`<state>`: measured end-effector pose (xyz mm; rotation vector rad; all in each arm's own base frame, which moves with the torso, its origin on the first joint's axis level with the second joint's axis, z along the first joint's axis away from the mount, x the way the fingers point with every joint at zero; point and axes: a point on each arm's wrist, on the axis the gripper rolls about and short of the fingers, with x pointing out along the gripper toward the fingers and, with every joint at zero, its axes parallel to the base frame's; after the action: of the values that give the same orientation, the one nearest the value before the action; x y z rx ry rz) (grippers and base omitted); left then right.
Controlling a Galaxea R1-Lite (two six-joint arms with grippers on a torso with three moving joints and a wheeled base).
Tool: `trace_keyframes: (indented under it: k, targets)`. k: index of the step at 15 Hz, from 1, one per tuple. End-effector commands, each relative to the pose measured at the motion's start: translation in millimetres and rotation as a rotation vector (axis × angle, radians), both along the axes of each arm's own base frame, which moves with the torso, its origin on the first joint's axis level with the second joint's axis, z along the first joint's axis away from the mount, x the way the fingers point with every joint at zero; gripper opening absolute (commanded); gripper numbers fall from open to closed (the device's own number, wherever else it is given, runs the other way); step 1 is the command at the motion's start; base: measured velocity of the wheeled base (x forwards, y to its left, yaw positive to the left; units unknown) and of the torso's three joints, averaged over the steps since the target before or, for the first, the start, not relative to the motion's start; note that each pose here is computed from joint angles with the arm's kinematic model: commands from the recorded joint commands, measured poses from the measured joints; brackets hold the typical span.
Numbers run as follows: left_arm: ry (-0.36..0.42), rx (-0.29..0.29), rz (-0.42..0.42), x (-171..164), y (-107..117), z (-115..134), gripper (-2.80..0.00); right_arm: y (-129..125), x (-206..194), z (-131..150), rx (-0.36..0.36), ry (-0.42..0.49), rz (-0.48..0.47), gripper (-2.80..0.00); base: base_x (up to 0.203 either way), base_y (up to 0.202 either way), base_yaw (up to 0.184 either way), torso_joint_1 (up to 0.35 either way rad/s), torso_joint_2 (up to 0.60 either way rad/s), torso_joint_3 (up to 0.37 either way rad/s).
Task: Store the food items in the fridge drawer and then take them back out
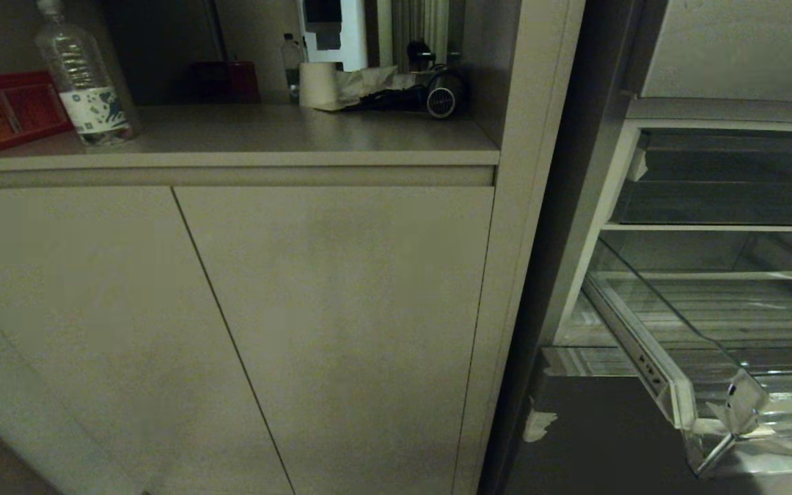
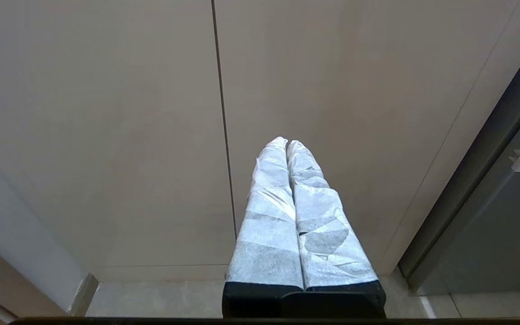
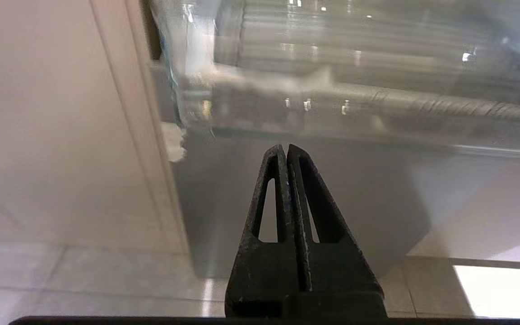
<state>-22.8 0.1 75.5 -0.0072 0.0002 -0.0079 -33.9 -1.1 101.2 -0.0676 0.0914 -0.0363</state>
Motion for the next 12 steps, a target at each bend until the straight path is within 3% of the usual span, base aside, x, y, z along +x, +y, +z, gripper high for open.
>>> trace_keyframes:
  k: [1,4,6,12]
  targets:
    - [0.000,0.000,0.000,0.0,0.0,0.0,-2.80,1.3,8.2,-24.9,-0.017,-0.039,0.057,-2.80,0.000,0.000,0.000,0.000,0.00,0.000]
    - [0.001,0.000,0.000,0.1,0.0,0.0,-2.80,1.6,9.3,-24.6,-0.048,-0.065,0.070,-2.80,0.000,0.000,0.000,0.000,0.00,0.000]
    - [0.002,0.000,0.000,0.1,0.0,0.0,-2.80,1.6,13.0,-25.1,-0.046,-0.148,0.067,-2.80,0.000,0.000,0.000,0.000,0.00,0.000]
    - [0.000,0.000,0.000,0.0,0.0,0.0,-2.80,1.4,13.1,-26.4,-0.017,-0.137,0.057,-2.80,0.000,0.000,0.000,0.000,0.00,0.000]
